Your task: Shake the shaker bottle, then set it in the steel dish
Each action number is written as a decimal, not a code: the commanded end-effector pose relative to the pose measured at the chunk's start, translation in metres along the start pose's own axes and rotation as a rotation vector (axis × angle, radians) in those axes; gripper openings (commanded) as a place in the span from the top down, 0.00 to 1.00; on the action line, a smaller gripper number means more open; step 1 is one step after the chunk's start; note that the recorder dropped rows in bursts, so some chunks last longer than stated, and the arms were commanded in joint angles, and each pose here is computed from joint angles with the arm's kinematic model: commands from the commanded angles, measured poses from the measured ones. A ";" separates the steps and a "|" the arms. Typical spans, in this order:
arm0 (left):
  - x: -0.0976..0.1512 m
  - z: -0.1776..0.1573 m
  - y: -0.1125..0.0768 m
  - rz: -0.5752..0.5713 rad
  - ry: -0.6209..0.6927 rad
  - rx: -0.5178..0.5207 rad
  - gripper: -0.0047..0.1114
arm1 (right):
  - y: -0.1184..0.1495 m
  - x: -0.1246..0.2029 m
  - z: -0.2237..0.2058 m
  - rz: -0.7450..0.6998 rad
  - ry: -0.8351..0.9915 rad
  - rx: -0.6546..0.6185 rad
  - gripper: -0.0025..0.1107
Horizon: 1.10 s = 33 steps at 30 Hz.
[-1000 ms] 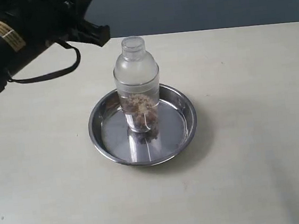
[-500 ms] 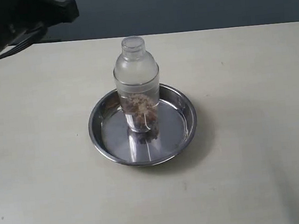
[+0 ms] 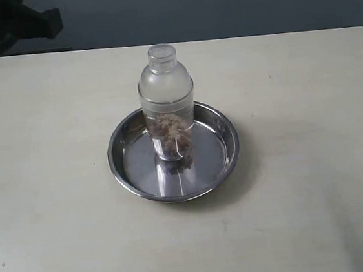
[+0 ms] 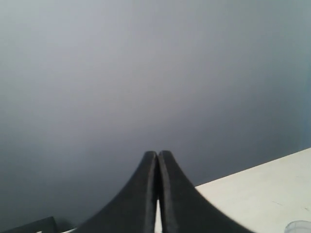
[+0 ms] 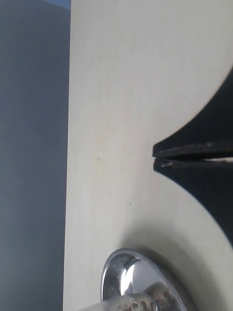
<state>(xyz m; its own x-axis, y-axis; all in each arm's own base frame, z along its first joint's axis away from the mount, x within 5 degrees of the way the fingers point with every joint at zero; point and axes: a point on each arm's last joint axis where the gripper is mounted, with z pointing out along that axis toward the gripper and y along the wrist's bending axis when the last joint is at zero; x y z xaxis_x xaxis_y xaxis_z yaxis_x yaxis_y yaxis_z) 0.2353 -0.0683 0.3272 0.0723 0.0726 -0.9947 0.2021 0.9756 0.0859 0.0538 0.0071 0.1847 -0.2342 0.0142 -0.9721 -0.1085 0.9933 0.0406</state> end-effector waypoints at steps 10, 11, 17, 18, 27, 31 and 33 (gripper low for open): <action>0.056 -0.133 0.032 -0.020 -0.107 -0.215 0.96 | 0.000 -0.001 0.000 -0.002 -0.016 -0.003 0.98; 0.060 -0.141 0.033 -0.024 -0.122 -0.227 0.96 | 0.000 -0.001 0.000 -0.002 -0.016 -0.003 0.98; 0.090 -0.169 0.036 -0.096 -0.155 -0.301 0.96 | 0.000 -0.001 0.000 -0.002 -0.016 -0.003 0.98; 0.090 -0.171 0.036 -0.120 -0.154 -0.300 0.96 | 0.000 -0.001 0.000 -0.002 -0.016 -0.003 0.98; 0.102 -0.193 0.025 -0.103 -0.054 -0.264 0.96 | 0.000 -0.001 0.000 -0.002 -0.016 -0.003 0.98; 0.109 -0.196 0.024 -0.147 0.004 -0.281 0.96 | 0.000 -0.001 0.000 -0.002 -0.016 -0.003 0.98; 0.113 -0.197 0.024 -0.182 0.045 -0.291 0.96 | 0.000 -0.001 0.000 -0.002 -0.016 -0.003 0.98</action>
<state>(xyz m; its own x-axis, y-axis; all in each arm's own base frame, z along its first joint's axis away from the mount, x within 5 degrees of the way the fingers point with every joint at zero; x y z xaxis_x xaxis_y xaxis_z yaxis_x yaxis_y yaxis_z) 0.0565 0.0040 0.2136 0.0800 -0.0641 -0.9947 -0.0658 0.9954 -0.0694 0.0538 0.0071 0.1847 -0.2342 0.0142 -0.9721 -0.1085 0.9933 0.0406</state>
